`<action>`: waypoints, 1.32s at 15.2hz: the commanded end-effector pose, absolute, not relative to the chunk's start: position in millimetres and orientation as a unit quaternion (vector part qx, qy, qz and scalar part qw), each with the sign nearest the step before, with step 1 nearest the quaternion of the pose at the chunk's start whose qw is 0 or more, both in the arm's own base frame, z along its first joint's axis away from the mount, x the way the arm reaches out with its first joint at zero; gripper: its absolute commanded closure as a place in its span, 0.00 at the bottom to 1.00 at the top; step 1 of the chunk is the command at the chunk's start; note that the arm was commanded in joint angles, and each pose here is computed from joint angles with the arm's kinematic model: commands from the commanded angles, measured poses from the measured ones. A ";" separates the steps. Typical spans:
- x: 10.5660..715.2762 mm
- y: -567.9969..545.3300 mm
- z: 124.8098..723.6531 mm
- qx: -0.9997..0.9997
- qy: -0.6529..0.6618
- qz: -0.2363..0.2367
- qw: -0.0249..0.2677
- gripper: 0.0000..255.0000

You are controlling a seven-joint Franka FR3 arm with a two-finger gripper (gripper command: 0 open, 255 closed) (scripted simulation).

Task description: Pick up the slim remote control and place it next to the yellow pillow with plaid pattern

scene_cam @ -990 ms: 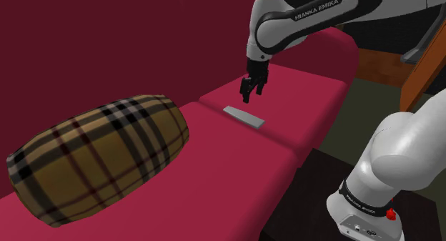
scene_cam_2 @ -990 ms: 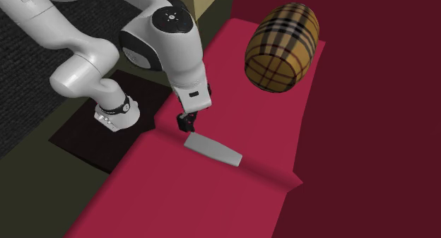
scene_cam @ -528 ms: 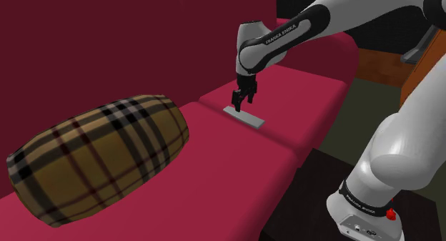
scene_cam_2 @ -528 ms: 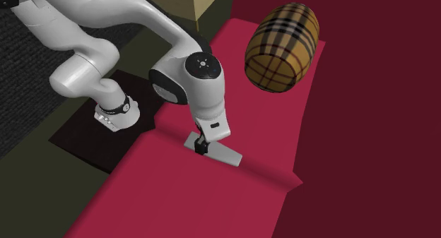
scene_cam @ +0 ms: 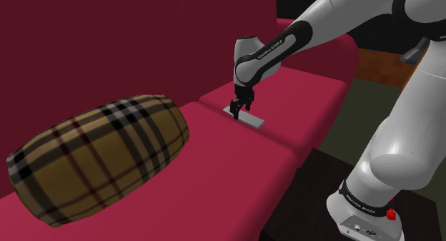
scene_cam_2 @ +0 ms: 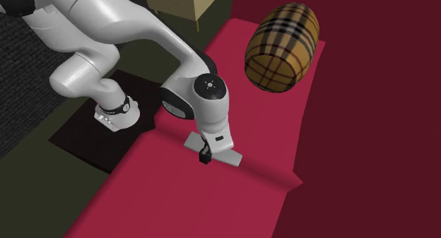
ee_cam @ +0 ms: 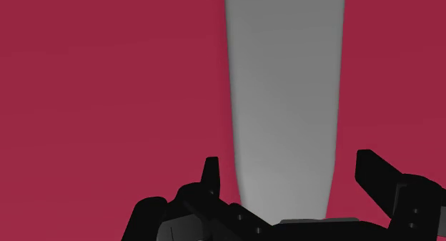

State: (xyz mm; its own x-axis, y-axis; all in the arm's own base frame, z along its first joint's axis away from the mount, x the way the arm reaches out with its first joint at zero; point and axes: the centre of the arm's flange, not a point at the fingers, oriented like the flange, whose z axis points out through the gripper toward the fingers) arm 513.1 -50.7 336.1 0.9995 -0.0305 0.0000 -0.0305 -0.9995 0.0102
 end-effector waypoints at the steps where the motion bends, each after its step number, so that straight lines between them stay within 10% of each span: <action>1: 512.9 -50.9 327.5 1.000 -0.015 0.000 0.005 0.00; 8: 513.0 -50.9 327.5 1.000 -0.015 0.000 0.005 0.00; 9: 513.0 -50.9 327.5 1.000 -0.015 0.000 0.005 1.00; 20: 512.9 -50.9 338.1 1.000 -0.015 0.000 0.005 1.00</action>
